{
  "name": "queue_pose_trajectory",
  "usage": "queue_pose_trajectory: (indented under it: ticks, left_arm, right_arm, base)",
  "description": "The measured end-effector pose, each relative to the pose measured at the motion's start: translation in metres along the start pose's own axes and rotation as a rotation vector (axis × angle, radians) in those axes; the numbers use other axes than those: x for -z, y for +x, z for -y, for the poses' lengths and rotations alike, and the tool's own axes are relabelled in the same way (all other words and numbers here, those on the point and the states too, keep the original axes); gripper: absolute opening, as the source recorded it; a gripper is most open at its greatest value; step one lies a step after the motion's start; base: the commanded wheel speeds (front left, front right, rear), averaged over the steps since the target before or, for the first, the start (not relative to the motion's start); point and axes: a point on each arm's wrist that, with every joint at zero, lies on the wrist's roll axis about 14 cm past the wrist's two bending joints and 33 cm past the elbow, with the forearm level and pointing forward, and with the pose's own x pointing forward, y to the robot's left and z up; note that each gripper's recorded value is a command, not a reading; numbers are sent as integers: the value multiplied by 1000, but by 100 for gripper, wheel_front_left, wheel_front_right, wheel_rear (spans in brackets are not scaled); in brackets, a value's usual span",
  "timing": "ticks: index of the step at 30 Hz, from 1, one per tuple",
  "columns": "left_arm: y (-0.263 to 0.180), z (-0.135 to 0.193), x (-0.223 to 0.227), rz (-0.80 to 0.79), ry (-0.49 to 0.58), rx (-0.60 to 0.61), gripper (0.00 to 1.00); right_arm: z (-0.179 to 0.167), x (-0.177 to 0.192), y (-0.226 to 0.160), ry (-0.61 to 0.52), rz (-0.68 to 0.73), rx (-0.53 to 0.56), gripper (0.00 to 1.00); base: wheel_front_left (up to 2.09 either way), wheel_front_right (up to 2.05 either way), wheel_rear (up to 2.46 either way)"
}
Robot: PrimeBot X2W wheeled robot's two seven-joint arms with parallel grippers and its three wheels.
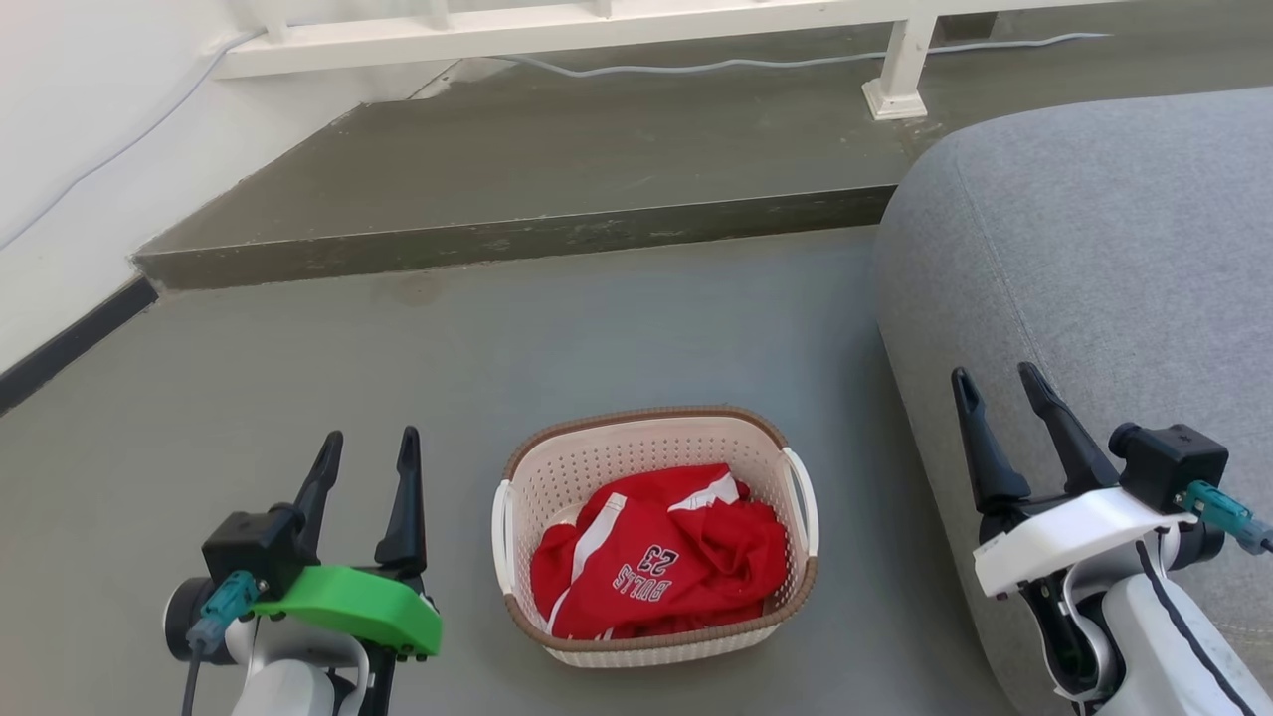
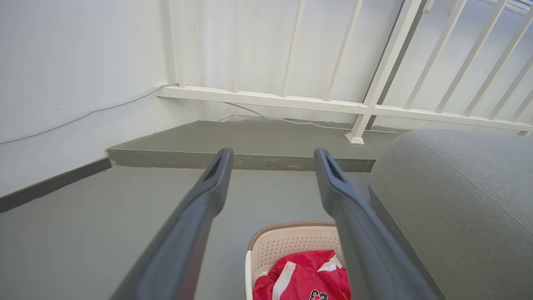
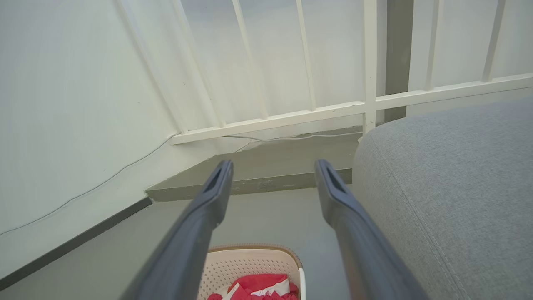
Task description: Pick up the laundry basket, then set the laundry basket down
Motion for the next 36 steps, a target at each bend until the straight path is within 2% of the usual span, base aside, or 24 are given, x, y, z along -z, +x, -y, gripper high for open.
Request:
queue_pose_trajectory:
  ticks: [15,16,22,30,36]
  left_arm:
    - [-1,0,-6,20,14,13,100]
    - [-1,0,-7,20,13,14,0]
    - [-13,-9,21,-67,5,-19,0]
    - [-15,-15,21,-74,-75,-54,0]
    - [-15,-23,21,-82,-174,-92,0]
  right_arm:
    - [-3,1,-2,2,3,-3,100]
    - [-3,1,-2,-2,4,-5,0]
    - [-3,35,-19,32,-97,25,0]
    - [3,34,-19,114,-98,59,0]
    - [10,34,-19,212,-98,99,0]
  base:
    - [0,0,0]
    - [0,0,0]
    - [0,0,0]
    - [0,0,0]
    - [0,0,0]
